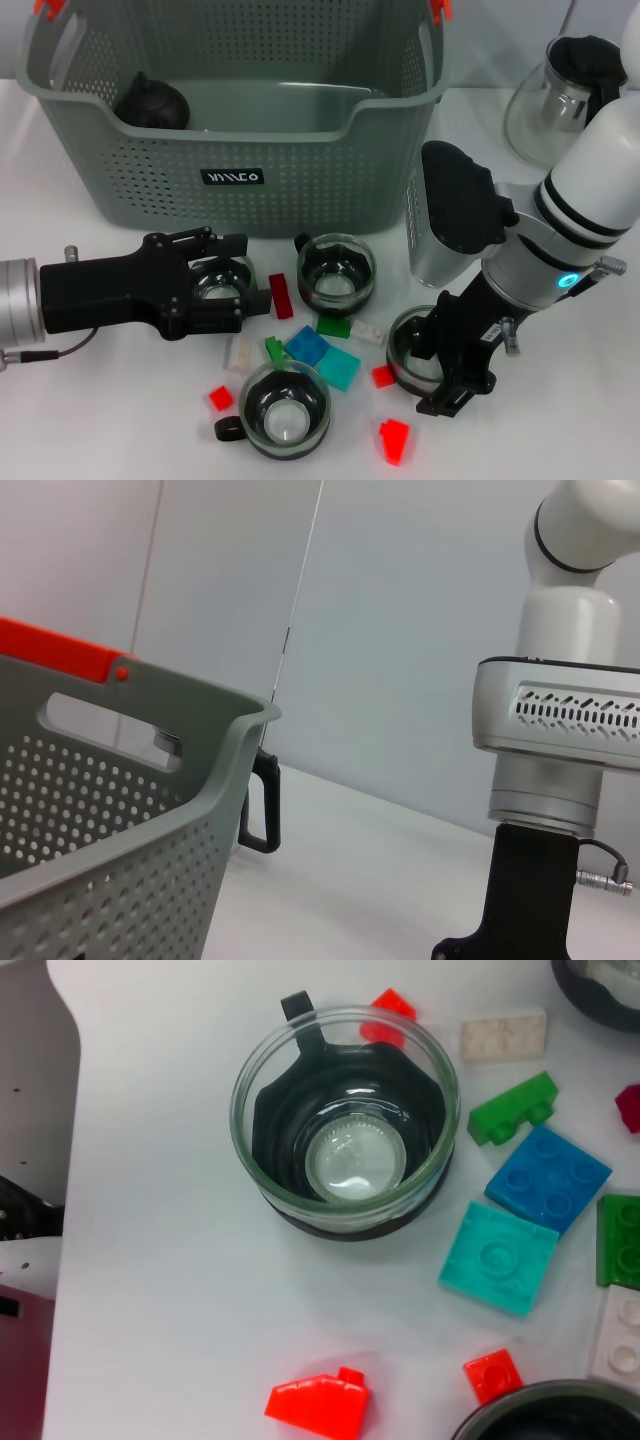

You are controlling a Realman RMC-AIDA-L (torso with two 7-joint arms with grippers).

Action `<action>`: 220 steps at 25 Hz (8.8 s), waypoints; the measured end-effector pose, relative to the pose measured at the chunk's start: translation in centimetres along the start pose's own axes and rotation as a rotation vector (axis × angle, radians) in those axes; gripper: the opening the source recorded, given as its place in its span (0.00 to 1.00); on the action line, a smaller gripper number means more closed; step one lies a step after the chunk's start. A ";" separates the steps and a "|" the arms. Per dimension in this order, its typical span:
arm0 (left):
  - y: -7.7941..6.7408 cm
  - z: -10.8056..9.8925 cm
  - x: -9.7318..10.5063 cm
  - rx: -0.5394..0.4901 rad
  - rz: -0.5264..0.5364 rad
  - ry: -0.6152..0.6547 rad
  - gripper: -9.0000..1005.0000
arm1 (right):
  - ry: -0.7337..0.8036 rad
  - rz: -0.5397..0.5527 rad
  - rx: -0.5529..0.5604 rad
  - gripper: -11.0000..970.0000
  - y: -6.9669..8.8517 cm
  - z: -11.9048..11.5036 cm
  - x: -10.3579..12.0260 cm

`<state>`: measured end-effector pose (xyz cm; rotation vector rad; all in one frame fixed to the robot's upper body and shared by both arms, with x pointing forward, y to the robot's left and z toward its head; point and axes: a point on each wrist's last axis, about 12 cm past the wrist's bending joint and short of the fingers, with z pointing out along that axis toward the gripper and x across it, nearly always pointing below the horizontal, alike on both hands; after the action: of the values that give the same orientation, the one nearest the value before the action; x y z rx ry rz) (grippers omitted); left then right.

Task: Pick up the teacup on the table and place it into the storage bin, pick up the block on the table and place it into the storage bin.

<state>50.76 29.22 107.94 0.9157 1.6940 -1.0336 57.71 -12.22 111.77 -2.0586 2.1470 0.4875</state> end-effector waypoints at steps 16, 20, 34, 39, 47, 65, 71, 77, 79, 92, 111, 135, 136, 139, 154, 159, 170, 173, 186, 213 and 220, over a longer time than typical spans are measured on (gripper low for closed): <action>0.0 0.2 0.4 -0.005 -0.002 -0.001 0.83 | 0.009 0.021 0.000 0.33 -0.1 0.3 0.4; 0.0 0.2 0.4 -0.006 -0.002 0.000 0.83 | -0.003 0.025 -0.002 0.24 0.0 0.3 0.5; -0.3 -0.8 0.9 -0.023 -0.015 -0.002 0.83 | -0.089 0.087 -0.030 0.08 0.8 -2.9 1.3; -0.3 -0.8 0.9 -0.024 -0.014 -0.003 0.83 | -0.121 0.098 -0.018 0.08 1.1 -4.3 1.6; -0.2 -0.7 0.8 -0.020 -0.010 -0.004 0.83 | -0.156 0.095 -0.002 0.07 1.2 -6.0 1.6; -0.1 -0.7 0.8 -0.026 -0.010 -0.002 0.83 | -0.200 0.085 0.015 0.07 1.0 -7.0 1.4; -0.1 -0.7 0.8 -0.028 -0.010 -0.001 0.83 | -0.204 0.085 0.016 0.07 1.0 -7.0 1.5; -0.1 -0.7 0.8 -0.028 -0.010 -0.001 0.83 | -0.274 0.049 0.021 0.07 0.9 -8.0 0.5; -0.1 -0.7 0.8 -0.029 -0.009 -0.001 0.83 | -0.319 0.033 0.043 0.07 0.7 -9.0 0.0; -0.1 -0.7 0.8 -0.027 -0.007 0.000 0.83 | -0.556 -0.077 0.333 0.07 -1.9 -16.6 -5.7; -0.2 -0.3 0.7 -0.029 -0.050 -0.034 0.82 | -0.595 -0.011 0.684 0.07 -10.8 -9.8 -9.7; 0.3 -0.1 0.5 -0.041 -0.047 -0.033 0.82 | -0.583 0.074 0.729 0.07 -11.5 -6.0 -7.2; 0.3 -0.1 0.5 -0.041 -0.047 -0.033 0.82 | -0.583 0.076 0.729 0.07 -11.5 -5.9 -7.1; 0.3 -0.1 0.5 -0.041 -0.047 -0.034 0.82 | -0.582 0.083 0.727 0.07 -11.5 -5.8 -6.9; 0.1 0.1 0.7 -0.036 -0.053 -0.038 0.82 | -0.574 0.118 0.697 0.07 -11.1 -4.5 -5.7; 0.1 0.1 0.7 -0.033 -0.055 -0.039 0.82 | -0.574 0.119 0.696 0.07 -11.1 -4.5 -5.6; 0.2 0.1 0.7 -0.035 -0.053 -0.038 0.82 | -0.563 0.115 0.691 0.21 -11.0 -4.4 -5.7; 0.1 0.1 0.7 -0.034 -0.053 -0.037 0.82 | -0.557 0.109 0.693 0.27 -11.0 -4.4 -5.9; 0.3 -0.2 0.5 -0.036 -0.043 -0.034 0.82 | -0.686 0.104 0.764 0.65 -11.0 -8.6 -6.1; 0.5 -0.6 0.2 -0.012 -0.014 0.027 0.83 | -0.658 -0.033 0.190 0.64 1.8 -11.7 3.2; 0.4 -0.7 0.5 -0.017 -0.021 0.026 0.83 | -0.435 0.013 0.123 0.64 0.5 -10.1 1.7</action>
<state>50.70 30.06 107.56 0.9057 1.7349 -1.0239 58.39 -17.03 120.83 -1.6857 1.8812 0.7093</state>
